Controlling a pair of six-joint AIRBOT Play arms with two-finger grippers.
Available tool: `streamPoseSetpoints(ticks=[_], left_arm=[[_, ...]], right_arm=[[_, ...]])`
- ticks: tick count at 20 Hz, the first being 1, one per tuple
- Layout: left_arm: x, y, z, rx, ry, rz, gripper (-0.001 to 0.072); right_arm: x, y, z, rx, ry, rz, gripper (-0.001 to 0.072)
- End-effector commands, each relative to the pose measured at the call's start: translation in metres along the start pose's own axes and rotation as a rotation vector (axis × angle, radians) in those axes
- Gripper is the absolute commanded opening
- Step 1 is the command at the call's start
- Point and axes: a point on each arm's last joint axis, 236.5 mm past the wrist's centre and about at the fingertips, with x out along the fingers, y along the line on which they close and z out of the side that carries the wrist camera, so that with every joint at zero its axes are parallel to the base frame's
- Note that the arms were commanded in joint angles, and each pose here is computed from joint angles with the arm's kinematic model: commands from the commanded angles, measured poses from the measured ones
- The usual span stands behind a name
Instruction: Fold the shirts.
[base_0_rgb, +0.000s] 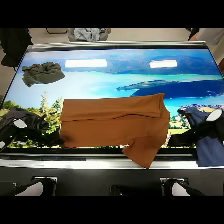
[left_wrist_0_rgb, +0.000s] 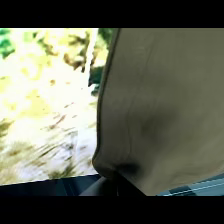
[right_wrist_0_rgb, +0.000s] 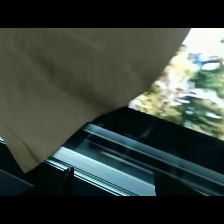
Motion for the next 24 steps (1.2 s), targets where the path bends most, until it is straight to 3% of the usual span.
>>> streamPoseSetpoints(ticks=[1,8,10,12,20,24], left_arm=[[0.001,0.004,0.005,0.001,-0.024,0.018,0.0031],[0.001,0.002,0.004,0.002,-0.018,0.006,0.0031],[0.001,0.002,0.004,0.002,-0.018,0.006,0.0031],[0.001,0.002,0.004,0.002,-0.018,0.006,0.0031],[-0.08,-0.034,0.051,0.138,-0.283,0.01,0.0024],[-0.118,-0.051,0.086,0.161,-0.386,0.012,0.0023]], right_arm=[[0.039,0.023,-0.011,0.053,-0.04,0.101,0.0607],[0.065,0.031,0.022,0.147,-0.231,0.162,0.0554],[0.069,0.026,0.022,0.145,-0.242,0.145,0.0462],[0.068,0.025,0.024,0.129,-0.252,0.135,0.0055],[-0.009,0.047,0.05,-0.138,-0.341,0.106,0.0045],[-0.067,0.042,0.112,-0.116,-0.532,0.072,0.0044]])
